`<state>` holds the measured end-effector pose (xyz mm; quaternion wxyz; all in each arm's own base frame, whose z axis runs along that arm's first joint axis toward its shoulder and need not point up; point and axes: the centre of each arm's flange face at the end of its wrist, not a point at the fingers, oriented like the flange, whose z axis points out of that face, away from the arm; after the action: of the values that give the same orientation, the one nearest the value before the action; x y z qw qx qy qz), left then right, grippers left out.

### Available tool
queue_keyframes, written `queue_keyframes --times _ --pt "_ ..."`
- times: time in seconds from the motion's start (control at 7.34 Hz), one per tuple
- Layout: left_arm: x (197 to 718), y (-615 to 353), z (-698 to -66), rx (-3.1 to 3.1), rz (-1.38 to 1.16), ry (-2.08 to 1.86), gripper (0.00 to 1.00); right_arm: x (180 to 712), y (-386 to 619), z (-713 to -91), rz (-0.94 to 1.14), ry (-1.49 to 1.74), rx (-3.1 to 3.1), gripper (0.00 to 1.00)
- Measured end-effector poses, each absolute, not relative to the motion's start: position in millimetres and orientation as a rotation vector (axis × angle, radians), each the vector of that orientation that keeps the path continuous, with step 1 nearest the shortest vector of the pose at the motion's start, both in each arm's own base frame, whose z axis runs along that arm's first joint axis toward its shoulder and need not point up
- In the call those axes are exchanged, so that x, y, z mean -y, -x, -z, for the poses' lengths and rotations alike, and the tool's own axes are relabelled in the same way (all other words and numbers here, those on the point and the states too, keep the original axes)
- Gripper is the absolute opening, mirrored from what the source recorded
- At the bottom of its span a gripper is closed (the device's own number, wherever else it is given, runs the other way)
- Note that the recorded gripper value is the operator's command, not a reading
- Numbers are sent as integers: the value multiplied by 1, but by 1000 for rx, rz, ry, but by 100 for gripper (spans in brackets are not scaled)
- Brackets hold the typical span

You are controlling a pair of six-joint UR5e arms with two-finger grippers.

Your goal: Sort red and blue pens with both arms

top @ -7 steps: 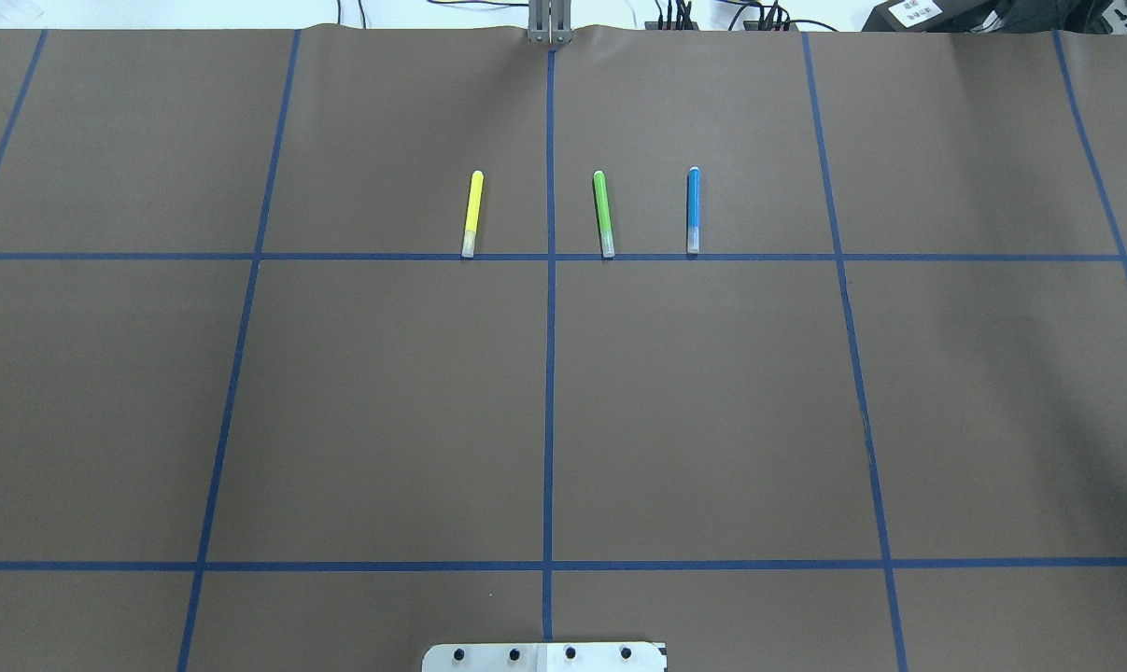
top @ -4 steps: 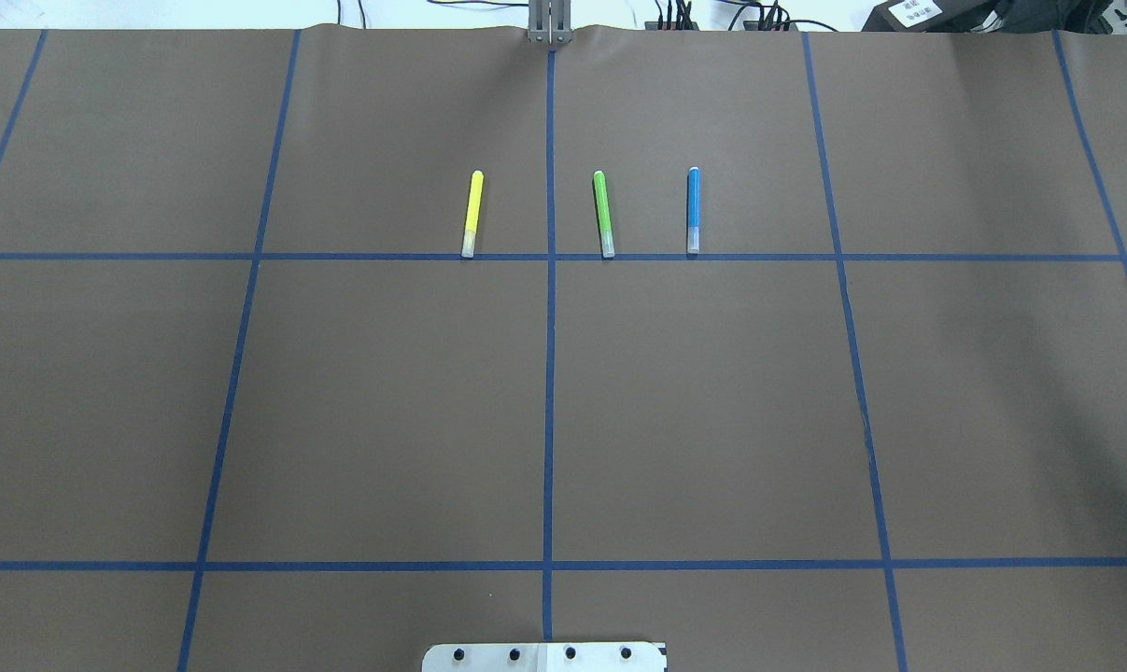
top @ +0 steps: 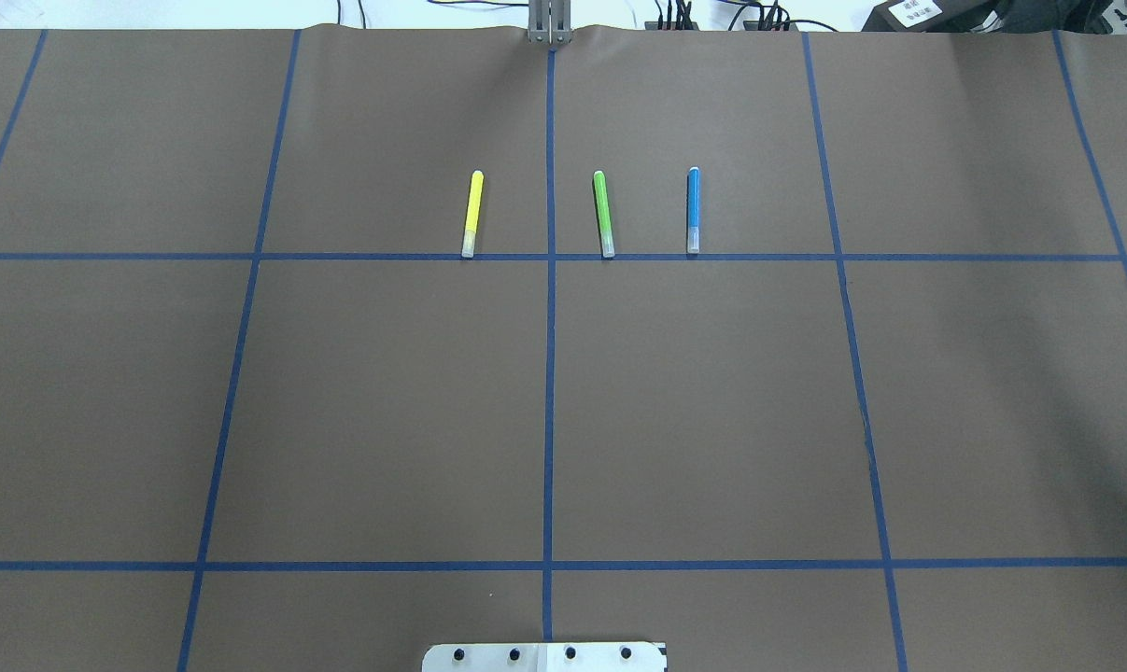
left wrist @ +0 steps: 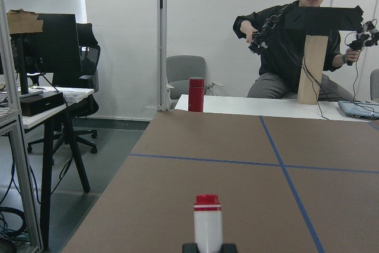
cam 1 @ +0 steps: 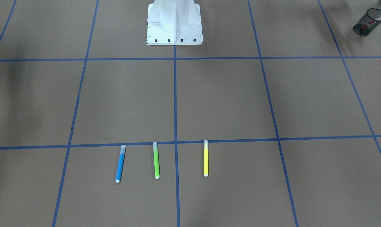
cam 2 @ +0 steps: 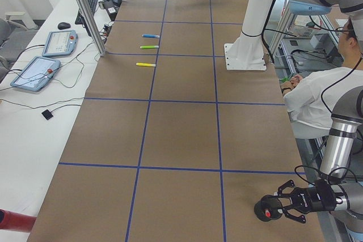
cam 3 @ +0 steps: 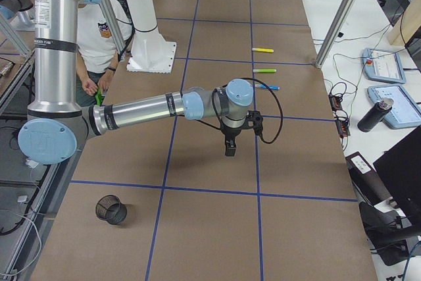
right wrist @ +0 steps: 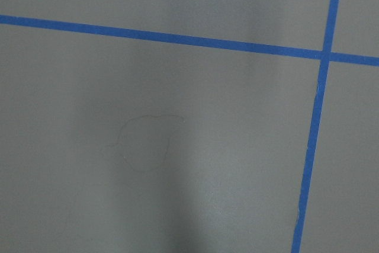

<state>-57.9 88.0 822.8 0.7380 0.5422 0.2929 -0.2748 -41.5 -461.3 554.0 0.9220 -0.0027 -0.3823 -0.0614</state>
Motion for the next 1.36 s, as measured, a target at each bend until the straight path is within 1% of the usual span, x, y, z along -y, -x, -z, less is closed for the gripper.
queue_keyframes --times 0.27,0.41,0.54,1.09,1.36 --pt "-87 57 -822 -658 593 -1186 100 461 41 -552 127 3 786 100" --pt "-80 57 -821 -681 581 -1175 100 461 41 -550 127 -1 786 100" --pt "-60 61 -816 -720 557 -1149 100 462 41 -549 128 -4 785 100" --pt "63 88 -763 -994 485 -901 99 461 40 -541 132 -21 781 100" --pt "135 117 -742 -1077 477 -799 98 462 40 -538 133 -26 780 100"
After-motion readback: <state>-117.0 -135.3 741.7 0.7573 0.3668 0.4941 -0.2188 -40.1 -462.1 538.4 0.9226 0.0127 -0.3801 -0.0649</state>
